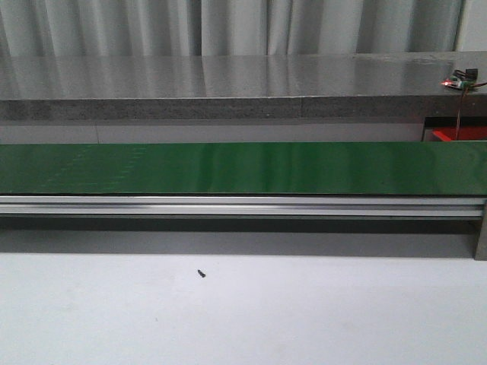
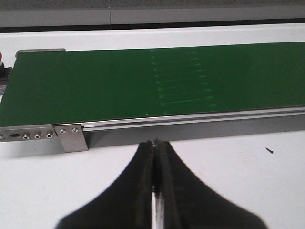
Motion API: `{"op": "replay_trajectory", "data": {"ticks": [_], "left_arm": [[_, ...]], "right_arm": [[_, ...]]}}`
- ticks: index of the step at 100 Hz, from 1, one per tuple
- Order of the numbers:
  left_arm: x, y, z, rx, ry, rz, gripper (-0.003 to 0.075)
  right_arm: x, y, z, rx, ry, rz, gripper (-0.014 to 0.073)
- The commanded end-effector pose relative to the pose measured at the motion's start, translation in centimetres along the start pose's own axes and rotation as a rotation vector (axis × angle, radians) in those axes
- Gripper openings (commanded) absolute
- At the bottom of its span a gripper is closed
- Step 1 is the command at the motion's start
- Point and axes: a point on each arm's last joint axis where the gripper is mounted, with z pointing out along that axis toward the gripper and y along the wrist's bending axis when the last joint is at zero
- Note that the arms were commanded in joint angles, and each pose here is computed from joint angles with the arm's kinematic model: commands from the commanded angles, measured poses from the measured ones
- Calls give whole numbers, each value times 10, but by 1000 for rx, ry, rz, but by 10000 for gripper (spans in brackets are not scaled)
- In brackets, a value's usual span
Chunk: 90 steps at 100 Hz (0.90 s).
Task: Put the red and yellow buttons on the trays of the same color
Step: 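Raise the right gripper away from the red tray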
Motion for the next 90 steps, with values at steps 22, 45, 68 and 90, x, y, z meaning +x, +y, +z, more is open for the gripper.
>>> {"op": "replay_trajectory", "data": {"ticks": [22, 45, 68, 90], "left_arm": [[-14, -1, -4, 3, -92, -11, -20], [-14, -1, -4, 3, -92, -11, -20], [-14, -1, -4, 2, -95, -11, -20], [-14, -1, -4, 2, -95, -11, -20]], "right_arm": [[58, -3, -41, -22, -219, -4, -19], [100, -7, -47, -27, -321, -24, -19], [133, -11, -45, -32, -407, -29, -19], [142, -12, -46, -34, -431, -30, -19]]}}
